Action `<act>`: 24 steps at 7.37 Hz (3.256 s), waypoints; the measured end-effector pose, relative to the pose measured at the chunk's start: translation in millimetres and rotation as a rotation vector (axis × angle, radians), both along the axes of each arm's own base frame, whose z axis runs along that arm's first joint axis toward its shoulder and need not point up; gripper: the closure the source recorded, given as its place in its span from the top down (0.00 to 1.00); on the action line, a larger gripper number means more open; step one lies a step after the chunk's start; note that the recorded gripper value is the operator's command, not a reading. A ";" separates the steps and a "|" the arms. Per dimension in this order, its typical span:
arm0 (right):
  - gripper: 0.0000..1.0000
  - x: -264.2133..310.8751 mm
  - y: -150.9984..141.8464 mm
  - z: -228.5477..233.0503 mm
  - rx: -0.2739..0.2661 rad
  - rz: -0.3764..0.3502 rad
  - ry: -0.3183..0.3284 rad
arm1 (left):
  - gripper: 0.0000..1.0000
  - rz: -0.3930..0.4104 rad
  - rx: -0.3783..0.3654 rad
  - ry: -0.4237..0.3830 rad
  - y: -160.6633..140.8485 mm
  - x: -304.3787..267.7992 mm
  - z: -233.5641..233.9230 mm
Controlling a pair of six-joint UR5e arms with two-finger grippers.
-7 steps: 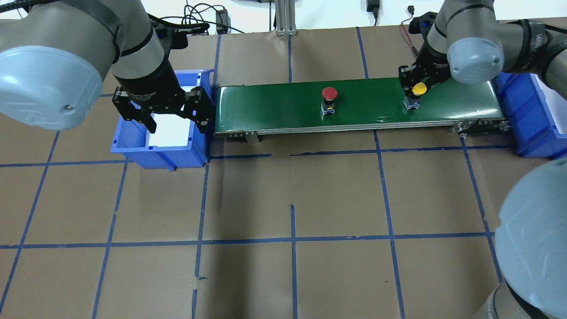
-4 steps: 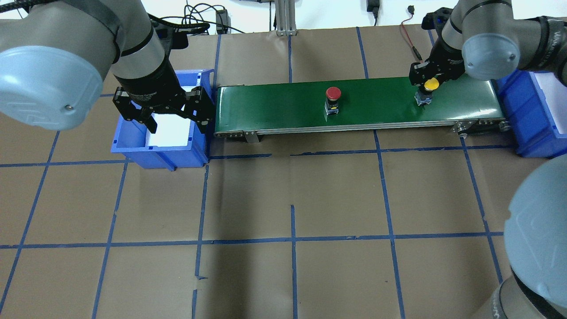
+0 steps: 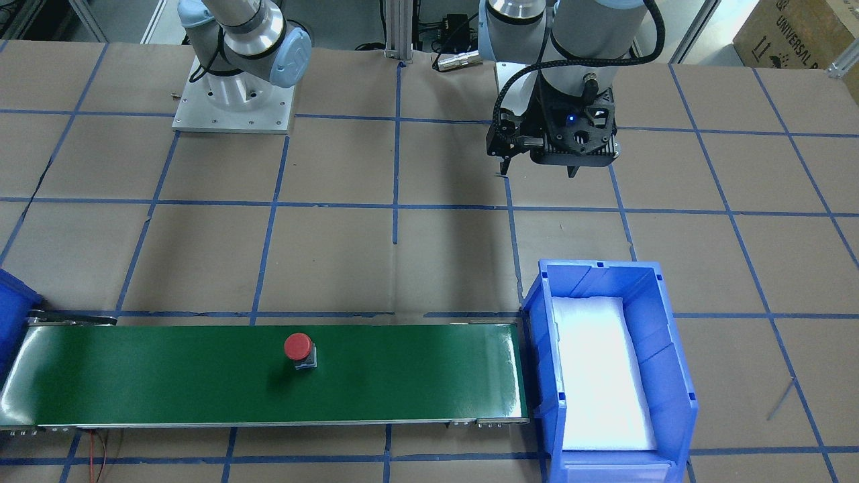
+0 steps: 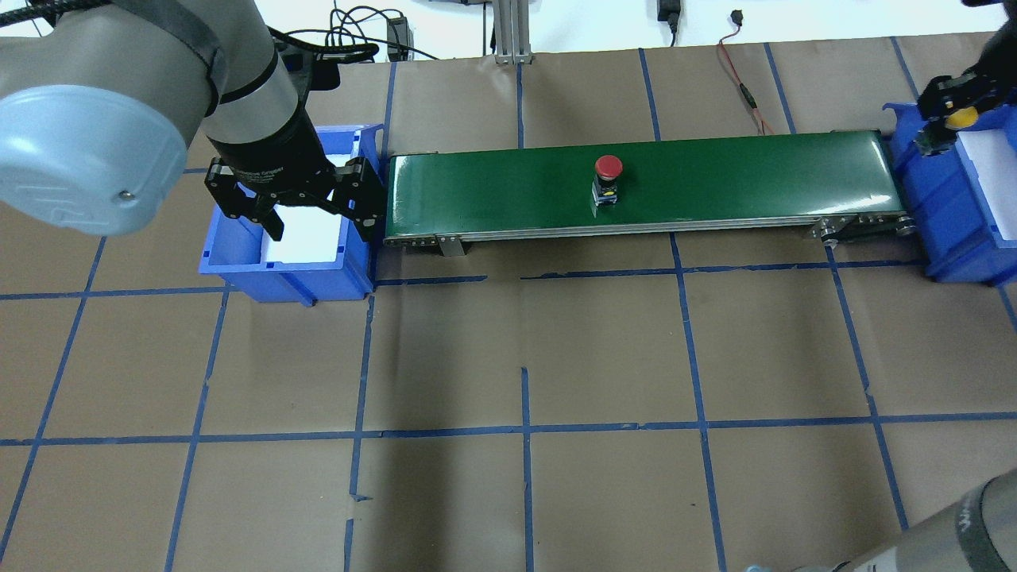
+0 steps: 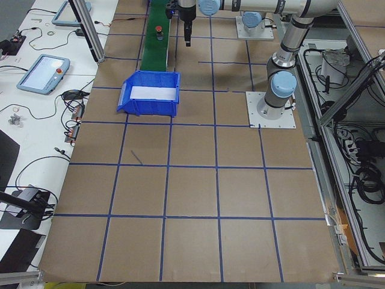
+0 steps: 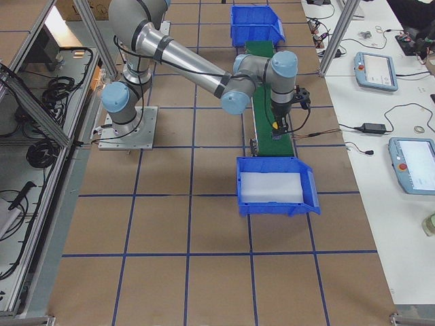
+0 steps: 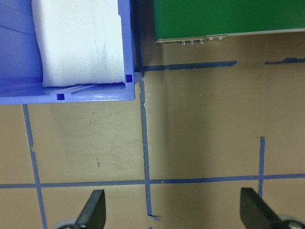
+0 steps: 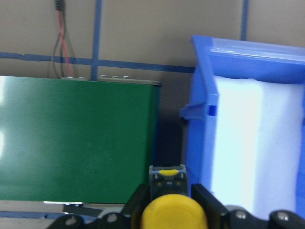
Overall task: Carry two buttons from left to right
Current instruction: 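Carry the yellow button into the blue bin at the belt's end, then release the yellow button in the bin and raise the right gripper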
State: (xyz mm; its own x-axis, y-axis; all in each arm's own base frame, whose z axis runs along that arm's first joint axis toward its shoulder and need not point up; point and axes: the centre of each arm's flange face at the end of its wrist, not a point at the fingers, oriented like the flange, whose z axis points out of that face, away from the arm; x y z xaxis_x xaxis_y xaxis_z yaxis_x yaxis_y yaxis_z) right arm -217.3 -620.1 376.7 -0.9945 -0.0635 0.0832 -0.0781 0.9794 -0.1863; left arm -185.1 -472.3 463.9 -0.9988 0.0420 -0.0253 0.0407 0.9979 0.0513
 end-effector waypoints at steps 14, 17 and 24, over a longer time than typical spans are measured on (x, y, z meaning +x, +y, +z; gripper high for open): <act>0.99 -150.0 31.9 -107.8 0.006 -0.064 -0.083 | 1.00 -0.006 0.023 -0.003 4.0 -2.5 -11.7; 1.00 -124.5 57.2 -17.4 0.006 -0.068 -0.023 | 1.00 -0.006 0.021 0.000 4.1 -2.7 -10.7; 1.00 148.5 54.0 41.4 0.102 -0.144 -0.051 | 1.00 -0.006 0.008 0.005 2.9 -3.2 -7.3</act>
State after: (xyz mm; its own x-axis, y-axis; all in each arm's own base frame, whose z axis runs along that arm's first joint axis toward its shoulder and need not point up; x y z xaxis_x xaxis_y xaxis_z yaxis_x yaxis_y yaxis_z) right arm -68.8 -566.1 418.1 -0.9967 0.0741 0.0330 0.0711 0.9938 -0.0855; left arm -188.4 -469.4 456.6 -0.9987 0.0478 -0.0200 0.0465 0.9972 0.0594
